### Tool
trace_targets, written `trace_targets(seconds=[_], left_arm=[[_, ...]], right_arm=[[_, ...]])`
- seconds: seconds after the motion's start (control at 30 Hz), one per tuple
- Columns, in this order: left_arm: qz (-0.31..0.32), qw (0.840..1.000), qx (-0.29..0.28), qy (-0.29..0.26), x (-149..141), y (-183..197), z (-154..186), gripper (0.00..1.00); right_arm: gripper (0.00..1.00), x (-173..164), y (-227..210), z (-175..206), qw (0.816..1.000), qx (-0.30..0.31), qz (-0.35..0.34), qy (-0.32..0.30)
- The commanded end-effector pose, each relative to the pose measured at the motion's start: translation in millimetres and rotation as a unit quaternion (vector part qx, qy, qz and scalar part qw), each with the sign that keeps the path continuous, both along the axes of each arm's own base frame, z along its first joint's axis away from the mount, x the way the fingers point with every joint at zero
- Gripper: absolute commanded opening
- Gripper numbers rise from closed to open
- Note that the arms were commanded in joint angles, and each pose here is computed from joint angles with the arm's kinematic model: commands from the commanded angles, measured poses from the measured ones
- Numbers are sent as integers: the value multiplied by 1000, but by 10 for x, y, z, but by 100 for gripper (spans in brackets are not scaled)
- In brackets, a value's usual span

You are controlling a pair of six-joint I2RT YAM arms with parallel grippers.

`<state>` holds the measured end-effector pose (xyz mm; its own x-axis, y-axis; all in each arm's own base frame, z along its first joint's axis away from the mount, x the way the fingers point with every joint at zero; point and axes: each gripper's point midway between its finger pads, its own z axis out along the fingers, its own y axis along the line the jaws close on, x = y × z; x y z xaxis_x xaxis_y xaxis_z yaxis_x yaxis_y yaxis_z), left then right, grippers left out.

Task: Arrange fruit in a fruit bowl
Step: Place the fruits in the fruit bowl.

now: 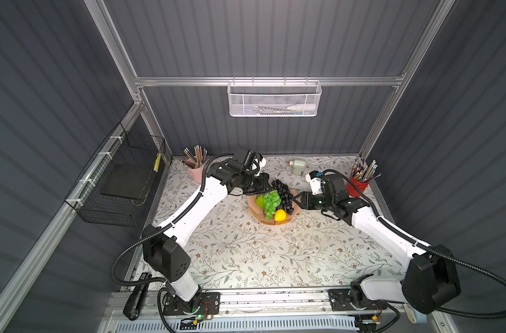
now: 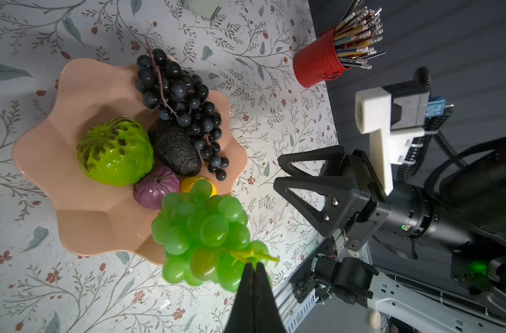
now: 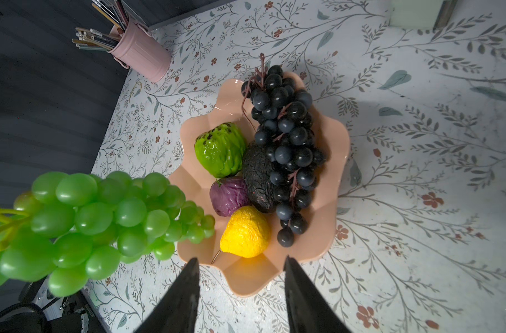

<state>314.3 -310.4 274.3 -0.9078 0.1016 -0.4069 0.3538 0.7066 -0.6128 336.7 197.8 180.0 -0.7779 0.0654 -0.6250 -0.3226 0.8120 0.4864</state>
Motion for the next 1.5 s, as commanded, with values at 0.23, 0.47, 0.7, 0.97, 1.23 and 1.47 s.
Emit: trace_targets(seconds=[0.23,0.47,0.7,0.97,1.23,1.47], left_arm=[[-21,999,-13,30,-184,-26,-169,0],[-9,1000,5,26,-160,38,-316,0],[9,999,46,23,-74,148,-509,0],[52,995,79,22,122,397,-741,0],[77,993,92,11,432,508,-883,0],[69,992,106,16,635,467,-1047,0]], right_arm=[[50,-28,-6,-24,1000,-1,3,-1],[50,-25,-5,-61,1000,-3,3,3],[50,-7,10,-95,1000,-3,5,8],[51,7,23,-166,1000,-6,8,16],[51,8,53,-172,1000,2,11,20],[52,13,59,-214,1000,-2,15,23]])
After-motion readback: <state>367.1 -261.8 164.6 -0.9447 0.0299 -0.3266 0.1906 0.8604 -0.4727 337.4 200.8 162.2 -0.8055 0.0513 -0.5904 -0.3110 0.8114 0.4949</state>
